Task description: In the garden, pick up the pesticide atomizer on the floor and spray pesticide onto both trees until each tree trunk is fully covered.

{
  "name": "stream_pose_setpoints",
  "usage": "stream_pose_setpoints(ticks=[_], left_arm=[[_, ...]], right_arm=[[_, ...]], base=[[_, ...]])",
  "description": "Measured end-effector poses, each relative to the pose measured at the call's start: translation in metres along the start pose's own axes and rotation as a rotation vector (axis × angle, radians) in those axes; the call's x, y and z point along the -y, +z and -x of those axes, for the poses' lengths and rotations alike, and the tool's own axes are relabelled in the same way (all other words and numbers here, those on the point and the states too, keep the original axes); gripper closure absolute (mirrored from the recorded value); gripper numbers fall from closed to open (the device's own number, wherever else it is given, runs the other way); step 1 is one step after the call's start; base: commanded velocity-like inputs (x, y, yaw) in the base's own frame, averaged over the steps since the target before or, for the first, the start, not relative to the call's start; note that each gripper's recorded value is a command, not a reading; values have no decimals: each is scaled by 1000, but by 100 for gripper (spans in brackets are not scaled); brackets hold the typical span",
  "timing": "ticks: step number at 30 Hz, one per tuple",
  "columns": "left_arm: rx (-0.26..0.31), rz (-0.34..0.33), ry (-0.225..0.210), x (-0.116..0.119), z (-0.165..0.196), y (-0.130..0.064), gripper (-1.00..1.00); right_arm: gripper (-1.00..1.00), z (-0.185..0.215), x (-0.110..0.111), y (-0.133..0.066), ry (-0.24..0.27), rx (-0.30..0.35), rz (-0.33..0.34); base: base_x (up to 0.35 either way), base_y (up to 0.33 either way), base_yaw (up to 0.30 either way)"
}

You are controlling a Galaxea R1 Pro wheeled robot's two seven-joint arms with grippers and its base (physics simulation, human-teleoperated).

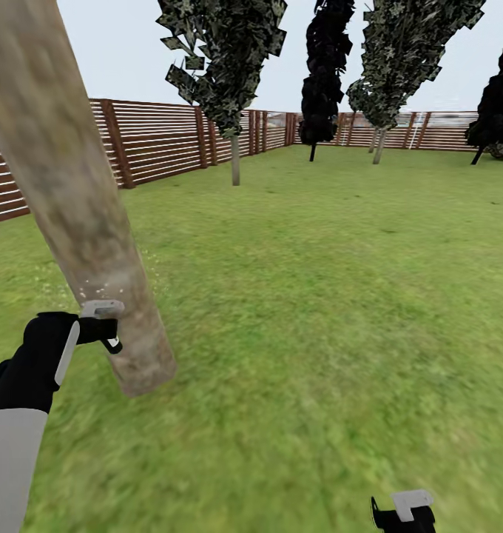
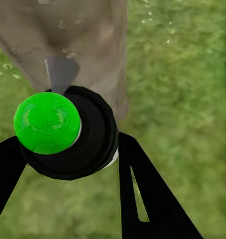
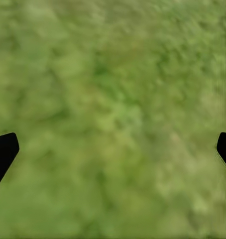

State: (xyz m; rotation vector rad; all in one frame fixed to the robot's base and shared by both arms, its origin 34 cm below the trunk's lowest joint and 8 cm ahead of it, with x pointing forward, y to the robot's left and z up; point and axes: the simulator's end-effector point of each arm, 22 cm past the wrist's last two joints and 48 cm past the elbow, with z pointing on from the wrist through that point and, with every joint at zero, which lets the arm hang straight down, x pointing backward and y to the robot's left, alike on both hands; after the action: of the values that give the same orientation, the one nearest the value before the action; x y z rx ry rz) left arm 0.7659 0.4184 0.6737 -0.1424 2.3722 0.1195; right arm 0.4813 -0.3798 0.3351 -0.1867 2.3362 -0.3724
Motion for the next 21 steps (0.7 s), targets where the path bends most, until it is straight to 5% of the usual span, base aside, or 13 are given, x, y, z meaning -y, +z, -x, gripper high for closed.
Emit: stream_pose_setpoints(ticks=[9, 21], left_arm=[[3, 5, -6, -3, 1, -1, 100], [47, 17, -5, -5, 17, -11, 100]], right_arm=[[-100, 0, 0, 0, 0, 0, 0], [-100, 0, -1, 0, 1, 0, 1]], base=[[138, -270, 26], [103, -257, 270]])
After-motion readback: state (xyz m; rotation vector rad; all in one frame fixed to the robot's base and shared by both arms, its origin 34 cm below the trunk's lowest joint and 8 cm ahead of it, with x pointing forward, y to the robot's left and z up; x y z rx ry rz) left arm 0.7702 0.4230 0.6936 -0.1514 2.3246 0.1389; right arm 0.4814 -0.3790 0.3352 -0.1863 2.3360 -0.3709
